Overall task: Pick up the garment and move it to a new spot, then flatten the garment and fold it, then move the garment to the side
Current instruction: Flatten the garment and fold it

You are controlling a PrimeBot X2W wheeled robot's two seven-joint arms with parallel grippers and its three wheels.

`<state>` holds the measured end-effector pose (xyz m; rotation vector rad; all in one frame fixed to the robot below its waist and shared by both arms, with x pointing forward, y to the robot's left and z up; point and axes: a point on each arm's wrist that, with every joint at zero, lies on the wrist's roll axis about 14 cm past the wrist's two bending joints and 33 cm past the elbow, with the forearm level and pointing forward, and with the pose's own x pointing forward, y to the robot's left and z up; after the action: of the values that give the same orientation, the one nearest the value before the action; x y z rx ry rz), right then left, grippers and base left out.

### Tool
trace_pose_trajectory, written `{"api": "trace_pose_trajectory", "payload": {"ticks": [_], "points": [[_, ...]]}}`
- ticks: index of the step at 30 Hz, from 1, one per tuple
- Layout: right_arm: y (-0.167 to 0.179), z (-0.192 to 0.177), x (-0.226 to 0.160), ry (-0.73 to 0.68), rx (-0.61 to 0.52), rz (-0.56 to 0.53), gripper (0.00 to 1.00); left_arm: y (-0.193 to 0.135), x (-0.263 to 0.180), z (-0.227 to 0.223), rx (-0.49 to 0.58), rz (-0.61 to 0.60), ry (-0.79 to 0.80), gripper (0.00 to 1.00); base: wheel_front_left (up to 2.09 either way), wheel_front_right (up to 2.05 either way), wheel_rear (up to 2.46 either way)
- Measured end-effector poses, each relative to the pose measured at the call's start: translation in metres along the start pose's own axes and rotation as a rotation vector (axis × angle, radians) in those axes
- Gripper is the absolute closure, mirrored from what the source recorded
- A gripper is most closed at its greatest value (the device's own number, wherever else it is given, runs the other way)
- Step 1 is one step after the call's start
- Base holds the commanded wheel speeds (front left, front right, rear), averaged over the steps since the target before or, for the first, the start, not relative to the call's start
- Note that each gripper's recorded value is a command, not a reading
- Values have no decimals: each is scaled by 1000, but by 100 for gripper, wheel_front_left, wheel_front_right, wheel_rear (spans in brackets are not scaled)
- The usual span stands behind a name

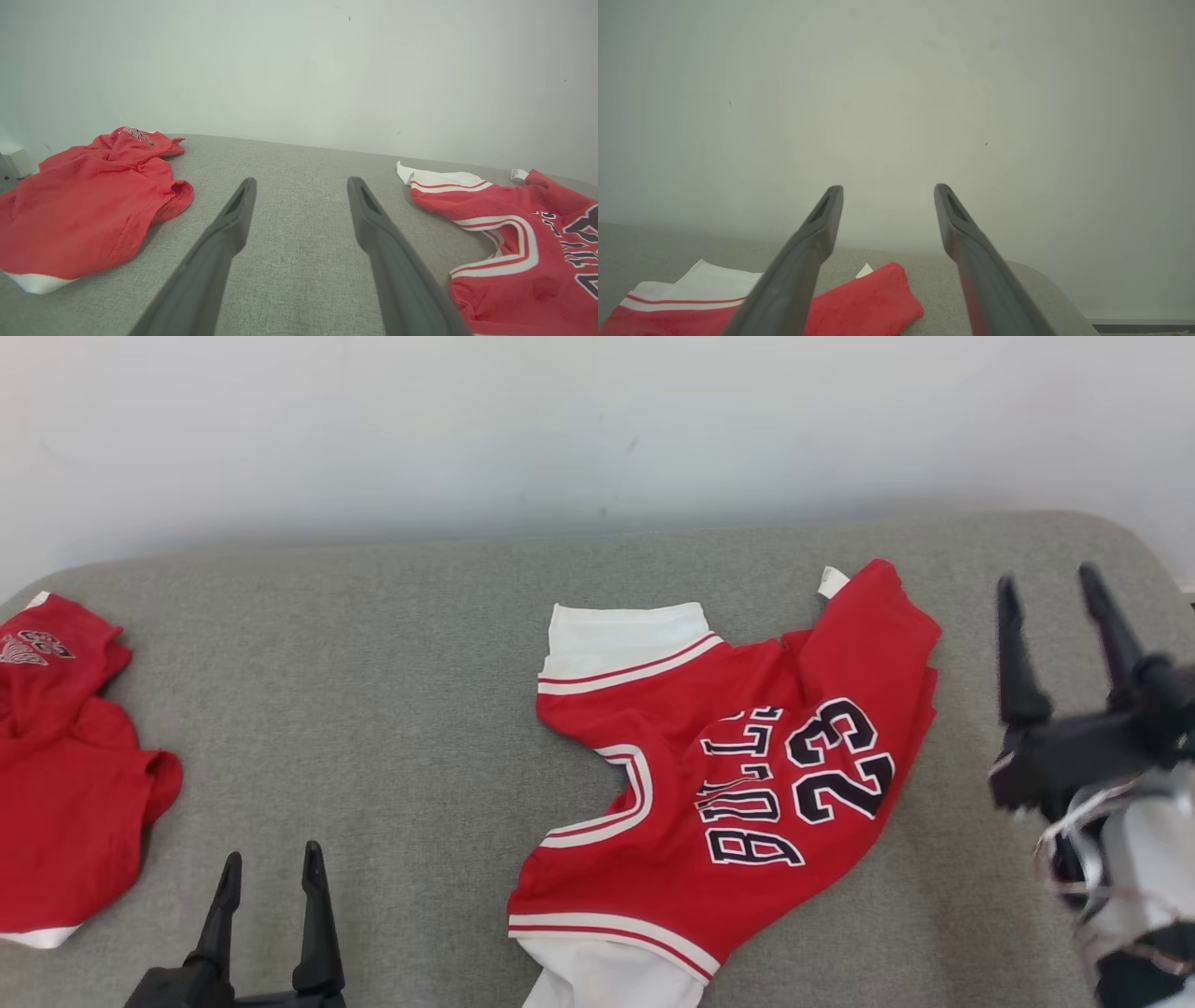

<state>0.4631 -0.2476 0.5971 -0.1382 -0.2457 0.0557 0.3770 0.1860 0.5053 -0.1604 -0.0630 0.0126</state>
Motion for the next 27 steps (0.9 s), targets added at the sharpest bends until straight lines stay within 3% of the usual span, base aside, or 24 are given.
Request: {"api": "trace_pose_trajectory", "payload": {"ticks": [3, 6, 18, 27], "points": [[33, -25, -57, 58, 76, 6, 0, -17, 4, -5, -8, -52, 15, 0, 0, 0, 0], [41, -31, -71, 78, 82, 4, 0, -22, 5, -8, -11, -68, 23, 0, 0, 0, 0], [59, -30, -93, 80, 197, -31, 0, -48, 8, -24, -16, -162, 83, 0, 0, 0, 0], [76, -41, -96, 116, 251, -21, 0, -97, 6, -67, -18, -349, 251, 0, 0, 0, 0]]}}
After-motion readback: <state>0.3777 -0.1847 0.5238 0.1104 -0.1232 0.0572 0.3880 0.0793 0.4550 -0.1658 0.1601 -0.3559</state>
